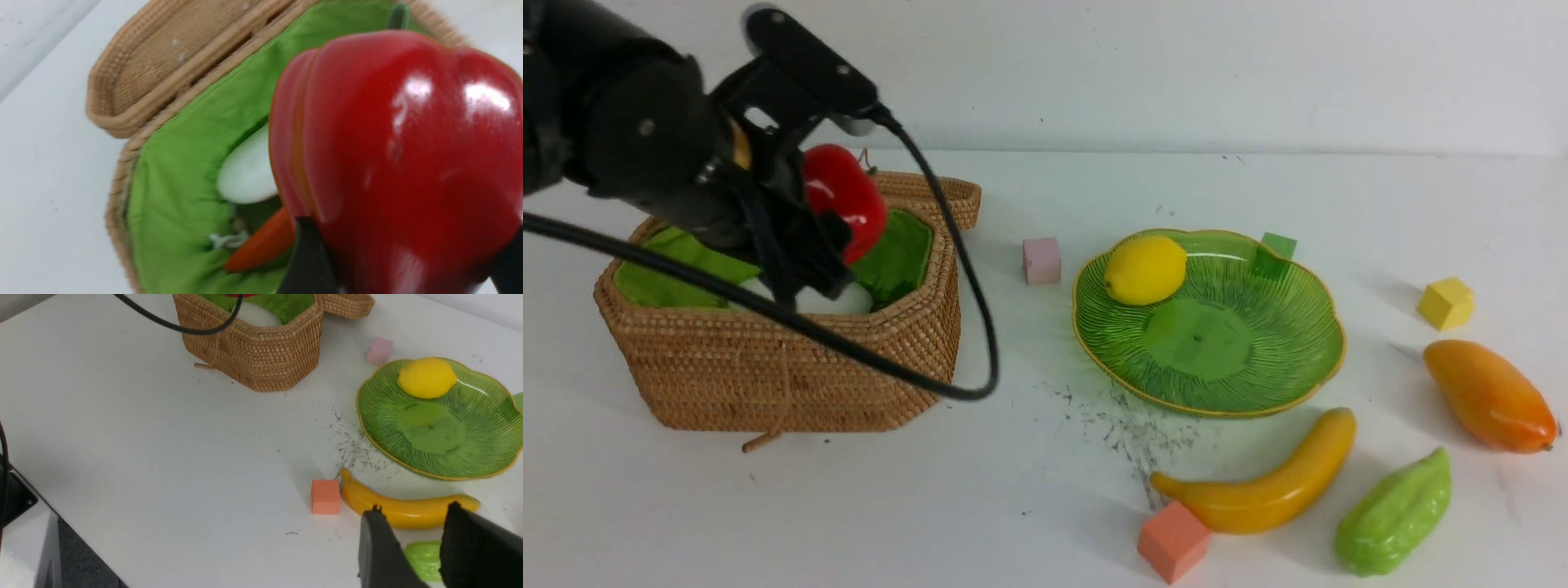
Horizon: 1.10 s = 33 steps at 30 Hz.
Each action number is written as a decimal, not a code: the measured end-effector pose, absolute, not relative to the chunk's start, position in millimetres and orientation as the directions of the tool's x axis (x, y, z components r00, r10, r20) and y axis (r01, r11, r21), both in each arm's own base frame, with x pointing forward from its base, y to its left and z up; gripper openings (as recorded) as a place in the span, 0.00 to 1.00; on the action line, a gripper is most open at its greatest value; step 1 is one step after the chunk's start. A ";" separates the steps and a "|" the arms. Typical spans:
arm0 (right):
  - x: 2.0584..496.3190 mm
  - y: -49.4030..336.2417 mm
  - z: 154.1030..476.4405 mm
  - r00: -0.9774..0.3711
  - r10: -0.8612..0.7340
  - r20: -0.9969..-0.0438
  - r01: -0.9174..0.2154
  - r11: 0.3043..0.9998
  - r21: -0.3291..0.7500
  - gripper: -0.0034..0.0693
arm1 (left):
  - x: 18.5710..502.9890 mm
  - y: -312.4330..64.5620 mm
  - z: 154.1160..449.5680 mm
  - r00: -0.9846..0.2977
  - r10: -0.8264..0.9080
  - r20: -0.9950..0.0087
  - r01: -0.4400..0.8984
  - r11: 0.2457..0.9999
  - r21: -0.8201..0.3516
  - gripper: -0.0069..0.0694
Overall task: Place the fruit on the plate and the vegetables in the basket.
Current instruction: Grab a mountain bell pepper with your left arm and put it into the left basket, then take a chayote with your right arm and place it on the basket on the left.
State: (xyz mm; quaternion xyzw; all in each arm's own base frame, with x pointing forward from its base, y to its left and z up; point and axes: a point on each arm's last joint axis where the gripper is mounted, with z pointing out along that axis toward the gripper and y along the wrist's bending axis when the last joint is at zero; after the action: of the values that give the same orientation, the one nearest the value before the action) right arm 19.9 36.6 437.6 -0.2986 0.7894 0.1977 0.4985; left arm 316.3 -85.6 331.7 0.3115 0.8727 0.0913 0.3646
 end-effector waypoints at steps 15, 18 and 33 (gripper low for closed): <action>34.6 44.0 442.4 -0.312 -0.237 -0.920 -0.664 0.747 0.033 0.37 | 351.6 -31.5 301.3 -0.528 0.655 -0.540 0.523 0.752 0.401 0.76; 35.8 44.8 442.2 -0.317 -0.236 -0.919 -0.665 0.746 0.038 0.37 | 351.8 -31.4 301.5 -0.532 0.648 -0.545 0.517 0.758 0.398 0.77; 46.7 50.0 439.9 -0.368 -0.231 -0.901 -0.655 0.752 0.075 0.37 | 302.6 -64.3 364.4 -0.517 0.386 -0.764 0.403 0.897 0.180 0.64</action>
State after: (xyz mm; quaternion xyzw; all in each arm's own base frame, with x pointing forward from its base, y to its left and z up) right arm 46.7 50.0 439.9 -0.2774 0.7982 0.2171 0.4888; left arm 302.6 -64.3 364.4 0.2265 0.8708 -0.0100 0.4364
